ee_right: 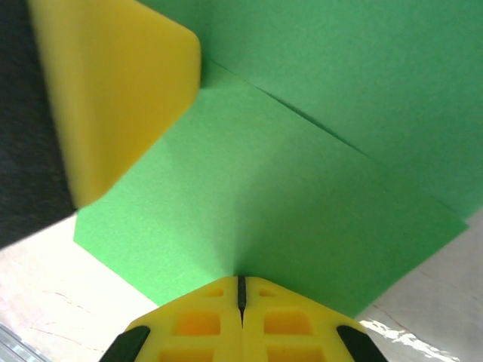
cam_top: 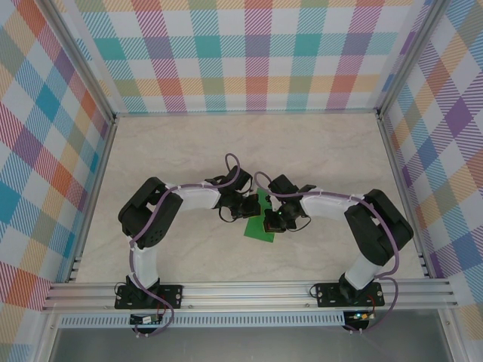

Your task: Fold a paper plane with a square sheet of paper (pick it up from the middle)

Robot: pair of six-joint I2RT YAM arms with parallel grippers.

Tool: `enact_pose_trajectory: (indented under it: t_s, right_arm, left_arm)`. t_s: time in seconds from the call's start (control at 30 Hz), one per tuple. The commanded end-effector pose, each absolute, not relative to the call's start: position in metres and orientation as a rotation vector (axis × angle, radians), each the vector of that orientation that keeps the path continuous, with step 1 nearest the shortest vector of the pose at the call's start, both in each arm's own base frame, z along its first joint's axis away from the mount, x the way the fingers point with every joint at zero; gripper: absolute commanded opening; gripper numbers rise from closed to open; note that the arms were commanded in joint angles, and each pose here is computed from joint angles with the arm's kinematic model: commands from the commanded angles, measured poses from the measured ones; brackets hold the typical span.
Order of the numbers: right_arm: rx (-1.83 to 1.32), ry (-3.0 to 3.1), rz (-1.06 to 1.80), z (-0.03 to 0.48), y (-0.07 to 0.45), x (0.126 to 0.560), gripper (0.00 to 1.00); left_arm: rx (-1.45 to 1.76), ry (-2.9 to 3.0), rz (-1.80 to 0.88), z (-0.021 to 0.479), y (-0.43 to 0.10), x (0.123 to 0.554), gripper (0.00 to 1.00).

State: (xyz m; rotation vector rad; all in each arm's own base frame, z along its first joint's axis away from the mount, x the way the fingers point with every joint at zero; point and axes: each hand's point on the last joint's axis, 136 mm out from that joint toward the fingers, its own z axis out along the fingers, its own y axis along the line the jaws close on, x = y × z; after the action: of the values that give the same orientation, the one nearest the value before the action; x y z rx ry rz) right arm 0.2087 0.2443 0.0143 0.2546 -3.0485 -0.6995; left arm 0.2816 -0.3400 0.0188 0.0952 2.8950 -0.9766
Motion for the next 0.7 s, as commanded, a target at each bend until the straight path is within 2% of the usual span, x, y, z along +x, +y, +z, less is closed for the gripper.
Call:
enact_pose_trajectory:
  t_s: [0.0,0.2,0.43,0.67]
  right_arm:
    - [0.271,-3.023,-0.627,0.003,0.235,0.198,0.0]
    - [0.275,-3.025,-0.627,0.006,0.234,0.198,0.0]
    - [0.316,-3.046,-0.841,0.043,0.259,0.21,0.0]
    - [0.328,-3.012,-0.838,0.033,0.267,0.209,0.0]
  left_arm:
    - [0.0,3.063,-0.705,-0.023,-0.301,0.255,0.0]
    - [-0.006,3.063,-0.7,-0.024,-0.3,0.255,0.0]
    - [-0.006,3.062,-0.706,-0.023,-0.3,0.255,0.0]
    - [-0.006,3.063,-0.709,-0.024,-0.301,0.255,0.0]
